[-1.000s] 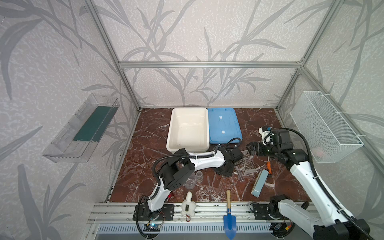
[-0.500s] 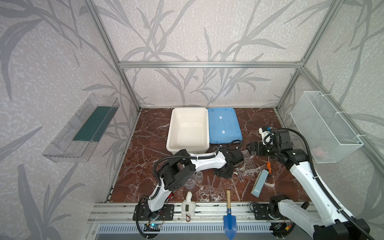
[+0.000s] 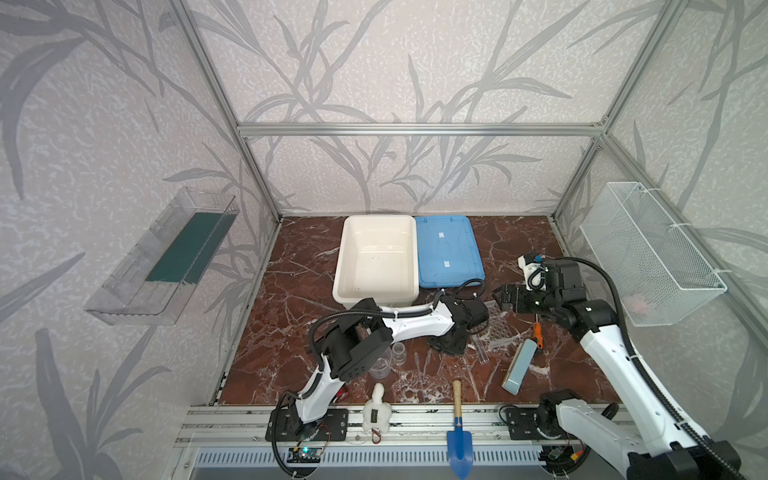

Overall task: Organize the chemistry lab equipment
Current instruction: 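Lift the tube upright with the left gripper while the right gripper reaches its cap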

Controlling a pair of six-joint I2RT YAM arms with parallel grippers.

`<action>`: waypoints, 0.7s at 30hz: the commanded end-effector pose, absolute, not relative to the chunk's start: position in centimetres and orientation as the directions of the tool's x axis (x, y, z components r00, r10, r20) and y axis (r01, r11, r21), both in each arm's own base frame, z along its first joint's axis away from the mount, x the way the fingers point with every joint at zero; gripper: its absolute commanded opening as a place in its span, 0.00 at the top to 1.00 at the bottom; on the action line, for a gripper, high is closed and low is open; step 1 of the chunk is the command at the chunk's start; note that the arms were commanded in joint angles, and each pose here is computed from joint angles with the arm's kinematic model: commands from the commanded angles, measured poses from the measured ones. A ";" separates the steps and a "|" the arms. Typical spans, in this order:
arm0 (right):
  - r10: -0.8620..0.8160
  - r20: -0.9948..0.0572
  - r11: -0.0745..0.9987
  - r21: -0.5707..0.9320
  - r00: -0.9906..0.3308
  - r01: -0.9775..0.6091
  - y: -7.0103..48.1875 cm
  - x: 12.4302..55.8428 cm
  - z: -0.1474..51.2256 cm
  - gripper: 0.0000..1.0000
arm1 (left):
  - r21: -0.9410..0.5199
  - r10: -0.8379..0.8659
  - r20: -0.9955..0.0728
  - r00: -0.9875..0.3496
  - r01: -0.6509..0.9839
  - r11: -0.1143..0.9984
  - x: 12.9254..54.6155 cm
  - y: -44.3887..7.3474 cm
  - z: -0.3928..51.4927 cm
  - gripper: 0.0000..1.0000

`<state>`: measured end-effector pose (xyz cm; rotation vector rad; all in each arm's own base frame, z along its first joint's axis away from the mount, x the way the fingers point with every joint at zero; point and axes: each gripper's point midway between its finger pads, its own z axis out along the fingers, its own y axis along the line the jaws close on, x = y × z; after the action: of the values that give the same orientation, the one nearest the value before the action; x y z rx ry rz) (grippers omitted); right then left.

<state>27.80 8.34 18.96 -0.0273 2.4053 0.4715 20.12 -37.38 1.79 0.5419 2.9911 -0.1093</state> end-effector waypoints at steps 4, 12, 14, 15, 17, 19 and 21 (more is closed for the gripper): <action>0.154 -0.615 0.888 0.430 -0.774 -0.165 10.0 28.3 19.3 0.06 | -0.026 0.345 -0.218 -0.913 0.359 0.933 21.4 -37.0 2.8 0.88; 0.151 -0.641 0.876 0.440 -0.752 -0.200 10.6 29.5 20.4 0.09 | -0.119 0.309 -0.371 -0.876 0.375 0.919 22.4 -37.7 6.1 0.88; 0.136 -0.642 0.868 0.444 -0.754 -0.222 10.9 29.6 20.6 0.08 | -0.188 0.322 -0.422 -0.847 0.429 0.883 22.3 -38.8 7.3 0.88; 0.128 -0.641 0.863 0.448 -0.756 -0.233 11.1 29.5 20.8 0.08 | -0.203 0.326 -0.451 -0.831 0.451 0.869 22.3 -39.1 7.9 0.88; 0.122 -0.643 0.844 0.469 -0.756 -0.262 11.7 29.5 21.4 0.08 | -0.228 0.320 -0.521 -0.791 0.491 0.841 22.5 -39.2 9.4 0.88; 0.121 -0.648 0.815 0.498 -0.752 -0.297 12.5 29.4 22.2 0.09 | -0.257 0.301 -0.582 -0.755 0.522 0.813 22.5 -39.3 10.6 0.88; 0.123 -0.642 0.789 0.526 -0.757 -0.318 13.1 29.3 22.7 0.11 | -0.281 0.292 -0.621 -0.727 0.554 0.783 22.3 -39.5 11.4 0.87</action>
<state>28.97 11.71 20.02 -0.0762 2.3626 0.7281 21.59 -37.58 8.54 0.5871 2.5798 -0.4789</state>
